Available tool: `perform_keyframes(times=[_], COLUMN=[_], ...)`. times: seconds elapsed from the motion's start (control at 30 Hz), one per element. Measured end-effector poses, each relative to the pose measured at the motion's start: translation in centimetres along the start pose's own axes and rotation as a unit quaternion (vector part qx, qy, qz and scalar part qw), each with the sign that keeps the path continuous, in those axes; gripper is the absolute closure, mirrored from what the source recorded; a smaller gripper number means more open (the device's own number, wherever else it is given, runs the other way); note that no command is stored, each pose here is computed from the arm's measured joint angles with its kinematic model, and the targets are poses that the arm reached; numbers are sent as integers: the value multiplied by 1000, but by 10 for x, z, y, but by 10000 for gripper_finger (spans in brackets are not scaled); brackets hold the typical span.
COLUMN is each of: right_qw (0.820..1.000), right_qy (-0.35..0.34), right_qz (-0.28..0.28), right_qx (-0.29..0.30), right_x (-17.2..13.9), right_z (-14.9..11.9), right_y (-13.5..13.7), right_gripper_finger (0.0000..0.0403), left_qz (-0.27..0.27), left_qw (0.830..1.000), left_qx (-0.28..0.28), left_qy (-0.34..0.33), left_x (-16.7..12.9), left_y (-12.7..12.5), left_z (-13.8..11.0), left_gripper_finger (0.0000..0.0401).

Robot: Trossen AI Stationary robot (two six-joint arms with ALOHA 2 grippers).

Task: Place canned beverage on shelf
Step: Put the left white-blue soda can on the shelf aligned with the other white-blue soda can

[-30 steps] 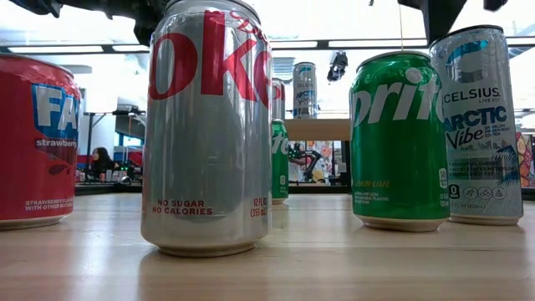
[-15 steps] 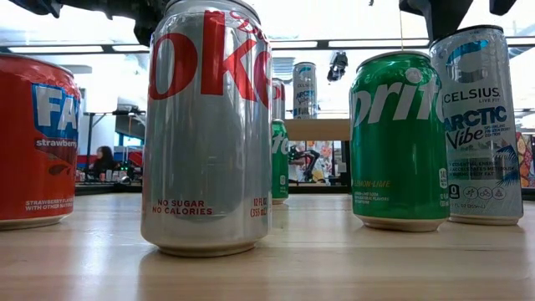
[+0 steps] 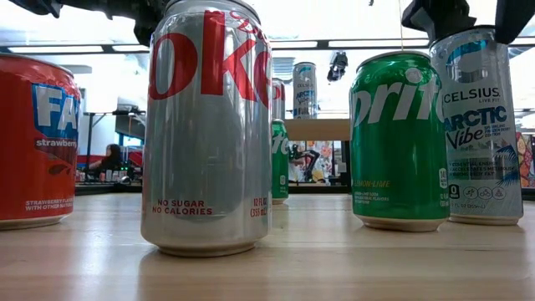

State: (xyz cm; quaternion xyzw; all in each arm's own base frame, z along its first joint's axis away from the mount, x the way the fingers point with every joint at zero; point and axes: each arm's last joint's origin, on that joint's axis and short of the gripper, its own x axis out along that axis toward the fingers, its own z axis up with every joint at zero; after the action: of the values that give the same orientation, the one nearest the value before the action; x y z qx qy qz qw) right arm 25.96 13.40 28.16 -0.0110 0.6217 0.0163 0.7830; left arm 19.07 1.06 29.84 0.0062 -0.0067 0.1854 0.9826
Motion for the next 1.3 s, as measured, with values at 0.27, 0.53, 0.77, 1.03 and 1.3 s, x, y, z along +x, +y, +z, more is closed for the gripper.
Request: perform_keyframes(times=[0.27,0.53,0.77,1.03,1.3], right_qw=[1000,1000,999,999,999], right_qy=[-15,-9,1,4,-1], right_qz=[7,6,25,33,38], right_qx=[1,16,35,39,35], right_x=[10,13,14,13,3], right_z=[1,0,3,4,8], right_y=[1,-2,-7,-10,-11], right_gripper_finger=[67,71,132,164,164], left_qz=[0,0,0,0,-13], left_qw=[1000,1000,1000,1000,1000], left_qx=[0,0,0,0,0], left_qy=[0,0,0,1,0], left_x=[0,0,0,0,0], left_y=[0,0,0,0,-1], left_z=[0,0,0,0,0], left_gripper_finger=[401,401,401,401,401])
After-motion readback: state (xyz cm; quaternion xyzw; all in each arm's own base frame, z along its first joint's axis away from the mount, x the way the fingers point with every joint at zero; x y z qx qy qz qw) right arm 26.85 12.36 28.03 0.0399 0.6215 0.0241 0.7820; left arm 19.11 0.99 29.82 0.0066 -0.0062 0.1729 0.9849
